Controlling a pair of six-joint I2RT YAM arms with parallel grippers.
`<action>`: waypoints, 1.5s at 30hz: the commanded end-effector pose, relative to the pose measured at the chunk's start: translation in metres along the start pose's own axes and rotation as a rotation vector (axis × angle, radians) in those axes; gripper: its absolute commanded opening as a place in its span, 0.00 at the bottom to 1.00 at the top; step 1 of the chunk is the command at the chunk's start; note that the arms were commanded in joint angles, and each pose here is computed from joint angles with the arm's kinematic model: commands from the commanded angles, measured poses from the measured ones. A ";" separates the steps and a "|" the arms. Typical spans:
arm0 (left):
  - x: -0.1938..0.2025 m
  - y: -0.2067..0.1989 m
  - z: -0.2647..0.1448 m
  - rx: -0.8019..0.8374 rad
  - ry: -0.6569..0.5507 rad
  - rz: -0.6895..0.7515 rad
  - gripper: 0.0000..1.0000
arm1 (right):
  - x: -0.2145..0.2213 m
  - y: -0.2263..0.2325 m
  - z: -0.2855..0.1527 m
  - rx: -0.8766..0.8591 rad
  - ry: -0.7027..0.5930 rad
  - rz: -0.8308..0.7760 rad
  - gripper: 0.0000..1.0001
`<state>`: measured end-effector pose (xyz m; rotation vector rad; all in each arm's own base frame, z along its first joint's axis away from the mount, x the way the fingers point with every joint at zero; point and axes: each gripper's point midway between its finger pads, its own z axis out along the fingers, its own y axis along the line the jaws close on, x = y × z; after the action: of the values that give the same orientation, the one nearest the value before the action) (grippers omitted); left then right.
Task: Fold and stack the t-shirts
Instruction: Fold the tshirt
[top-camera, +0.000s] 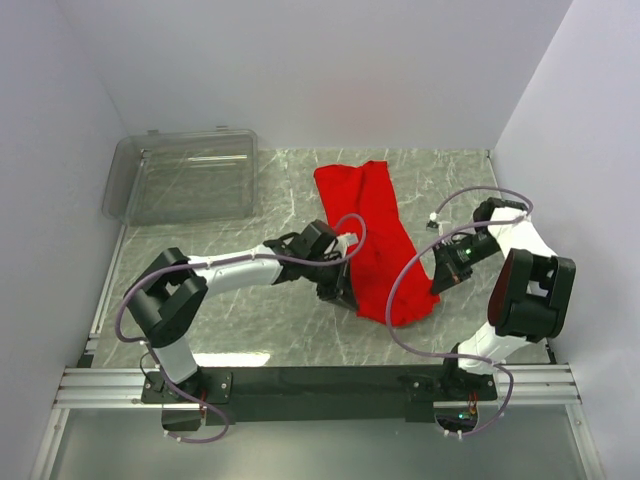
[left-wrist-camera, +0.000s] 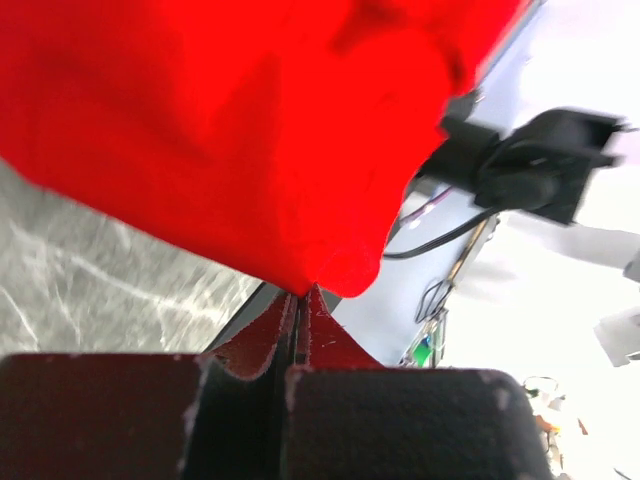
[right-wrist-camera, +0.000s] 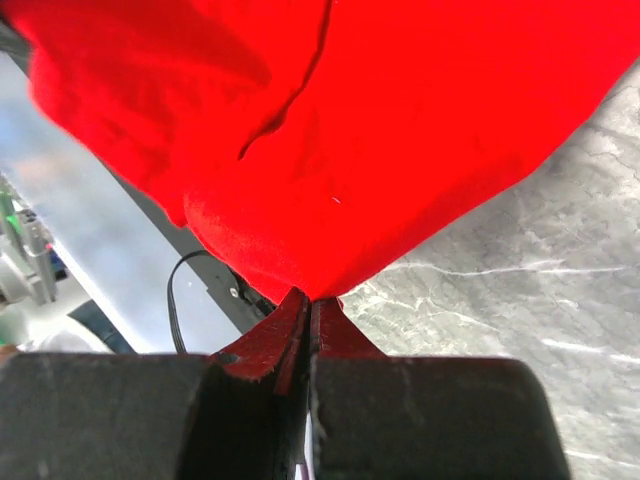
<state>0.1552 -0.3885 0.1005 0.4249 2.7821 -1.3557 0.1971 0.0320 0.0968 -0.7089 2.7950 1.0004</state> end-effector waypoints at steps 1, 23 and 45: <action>-0.020 -0.027 -0.008 0.077 -0.016 0.060 0.01 | 0.000 0.006 -0.002 -0.034 0.021 0.048 0.00; 0.004 0.018 0.009 -0.002 0.100 -0.076 0.01 | 0.043 -0.033 0.032 0.089 0.223 0.167 0.04; -0.009 0.007 0.022 0.055 0.134 -0.098 0.01 | 0.042 -0.023 0.000 0.153 0.170 -0.522 0.71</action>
<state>0.1550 -0.3911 0.0655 0.3802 2.9849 -1.3918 0.1916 -0.0006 0.0697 -1.0905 2.7705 0.6727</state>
